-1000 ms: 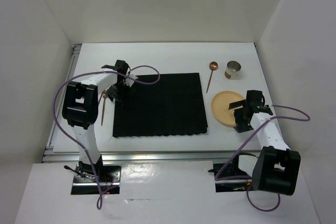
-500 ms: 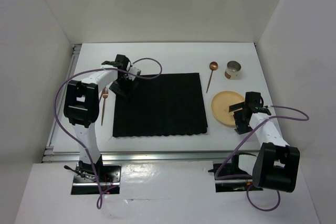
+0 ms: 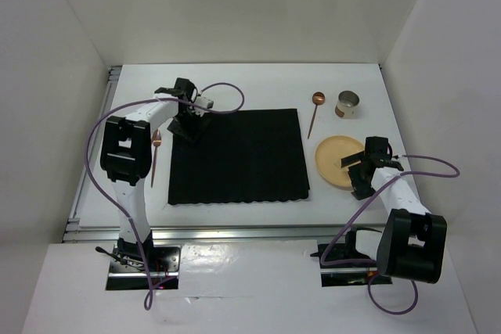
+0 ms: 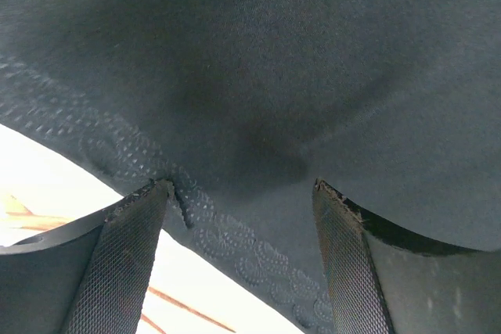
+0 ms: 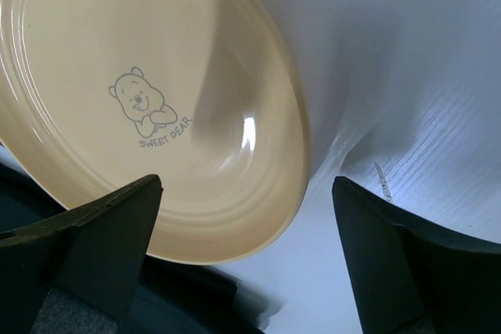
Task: Set the dinner table for one person
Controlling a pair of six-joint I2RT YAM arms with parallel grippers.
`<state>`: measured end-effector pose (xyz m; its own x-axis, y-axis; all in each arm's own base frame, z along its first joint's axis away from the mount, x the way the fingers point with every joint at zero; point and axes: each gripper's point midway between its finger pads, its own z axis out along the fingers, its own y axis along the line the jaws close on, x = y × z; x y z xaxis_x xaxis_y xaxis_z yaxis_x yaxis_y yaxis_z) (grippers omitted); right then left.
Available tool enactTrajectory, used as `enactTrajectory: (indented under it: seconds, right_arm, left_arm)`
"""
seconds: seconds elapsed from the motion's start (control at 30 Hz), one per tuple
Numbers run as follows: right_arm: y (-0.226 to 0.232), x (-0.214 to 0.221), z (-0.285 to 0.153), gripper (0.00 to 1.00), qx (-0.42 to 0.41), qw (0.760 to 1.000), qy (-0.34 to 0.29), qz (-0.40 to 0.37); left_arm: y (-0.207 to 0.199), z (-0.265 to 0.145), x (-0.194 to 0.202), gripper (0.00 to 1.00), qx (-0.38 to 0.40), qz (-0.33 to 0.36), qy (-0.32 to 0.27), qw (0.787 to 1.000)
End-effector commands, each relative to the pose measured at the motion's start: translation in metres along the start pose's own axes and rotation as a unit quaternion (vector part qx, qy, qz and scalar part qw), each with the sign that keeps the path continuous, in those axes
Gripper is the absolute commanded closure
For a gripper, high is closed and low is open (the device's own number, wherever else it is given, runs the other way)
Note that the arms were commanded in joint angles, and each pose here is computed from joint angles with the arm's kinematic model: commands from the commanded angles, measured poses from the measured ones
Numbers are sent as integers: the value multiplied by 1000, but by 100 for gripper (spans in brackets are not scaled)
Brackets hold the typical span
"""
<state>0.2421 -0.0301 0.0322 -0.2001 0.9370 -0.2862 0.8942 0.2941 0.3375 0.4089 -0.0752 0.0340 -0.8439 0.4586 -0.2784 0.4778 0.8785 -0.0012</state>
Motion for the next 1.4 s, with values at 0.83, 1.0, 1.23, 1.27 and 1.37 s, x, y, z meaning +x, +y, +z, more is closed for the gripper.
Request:
enactTrajectory:
  seconds: [0.83, 1.0, 1.23, 1.27, 1.37]
  right_arm:
    - [6, -17, -3, 3, -14, 999, -42, -24]
    - [5, -15, -2, 3, -16, 999, -38, -29]
    - [6, -17, -3, 4, -14, 998, -42, -34]
    - [4, -17, -5, 6, -13, 998, -42, -34]
    - [6, -18, -7, 7, -17, 998, -44, -33]
  left_arm:
    - [-1, 22, -25, 18, 37, -5, -10, 999]
    - [-1, 20, -31, 18, 38, -3, -21, 999]
    - [5, -2, -32, 16, 9, -9, -40, 999]
    - [7, -14, -37, 16, 0, -8, -53, 999]
    - [7, -36, -40, 16, -8, -18, -65, 998]
